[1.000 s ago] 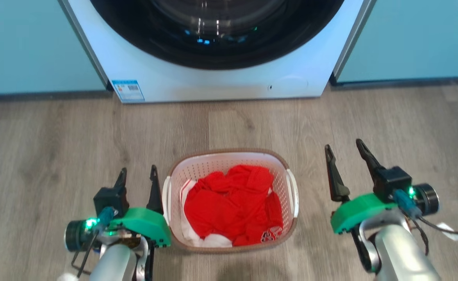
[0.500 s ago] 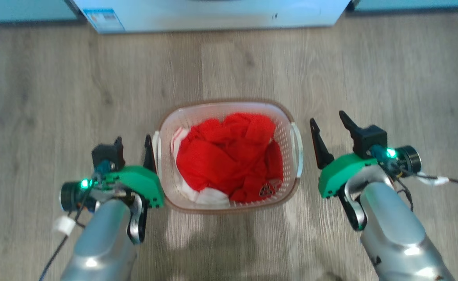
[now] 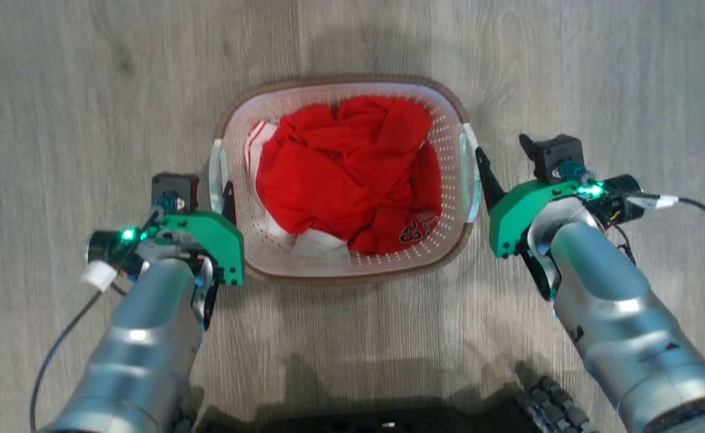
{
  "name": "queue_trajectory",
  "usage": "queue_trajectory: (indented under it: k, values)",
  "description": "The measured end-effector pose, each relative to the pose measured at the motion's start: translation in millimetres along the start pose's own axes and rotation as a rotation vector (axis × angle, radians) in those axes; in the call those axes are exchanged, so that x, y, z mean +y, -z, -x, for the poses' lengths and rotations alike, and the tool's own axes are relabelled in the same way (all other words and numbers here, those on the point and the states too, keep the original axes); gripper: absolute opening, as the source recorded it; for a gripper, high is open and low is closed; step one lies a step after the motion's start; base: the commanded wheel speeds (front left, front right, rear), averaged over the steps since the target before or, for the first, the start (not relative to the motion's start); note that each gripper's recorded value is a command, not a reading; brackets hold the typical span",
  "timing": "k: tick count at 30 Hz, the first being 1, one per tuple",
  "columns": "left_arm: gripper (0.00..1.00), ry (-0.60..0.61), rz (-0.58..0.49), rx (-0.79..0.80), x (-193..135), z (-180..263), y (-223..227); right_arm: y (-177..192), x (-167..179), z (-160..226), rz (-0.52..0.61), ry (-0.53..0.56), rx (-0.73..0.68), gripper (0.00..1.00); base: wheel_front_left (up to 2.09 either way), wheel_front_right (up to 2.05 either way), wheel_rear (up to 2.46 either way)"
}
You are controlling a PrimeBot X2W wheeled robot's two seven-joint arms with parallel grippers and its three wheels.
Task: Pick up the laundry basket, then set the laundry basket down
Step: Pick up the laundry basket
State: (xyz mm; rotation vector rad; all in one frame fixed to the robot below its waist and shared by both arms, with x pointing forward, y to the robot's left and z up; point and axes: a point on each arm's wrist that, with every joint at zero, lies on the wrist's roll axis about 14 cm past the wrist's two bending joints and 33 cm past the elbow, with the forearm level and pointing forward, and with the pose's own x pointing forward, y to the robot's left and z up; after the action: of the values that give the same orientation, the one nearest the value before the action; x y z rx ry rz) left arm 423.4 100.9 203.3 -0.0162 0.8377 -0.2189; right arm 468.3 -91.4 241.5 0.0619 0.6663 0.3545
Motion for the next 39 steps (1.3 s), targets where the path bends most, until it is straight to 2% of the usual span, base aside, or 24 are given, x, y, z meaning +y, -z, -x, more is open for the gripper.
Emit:
queue_trajectory:
  k: [11, 26, 39]
  values:
    - [1.0, 0.039, -0.04, 0.14, 5, -24, 37, 53, 7, -24, -0.091, -0.036, 0.19, 1.0, 0.0, 0.0, 0.0]
    - [1.0, 0.114, -0.076, 0.293, 0, -53, 63, 83, 9, -50, -0.146, -0.063, 0.306, 1.0, 0.0, 0.0, 0.0]
    - [1.0, 0.126, -0.08, 0.366, 2, -64, 79, 99, 10, -63, -0.166, -0.076, 0.354, 1.0, 0.0, 0.0, 0.0]
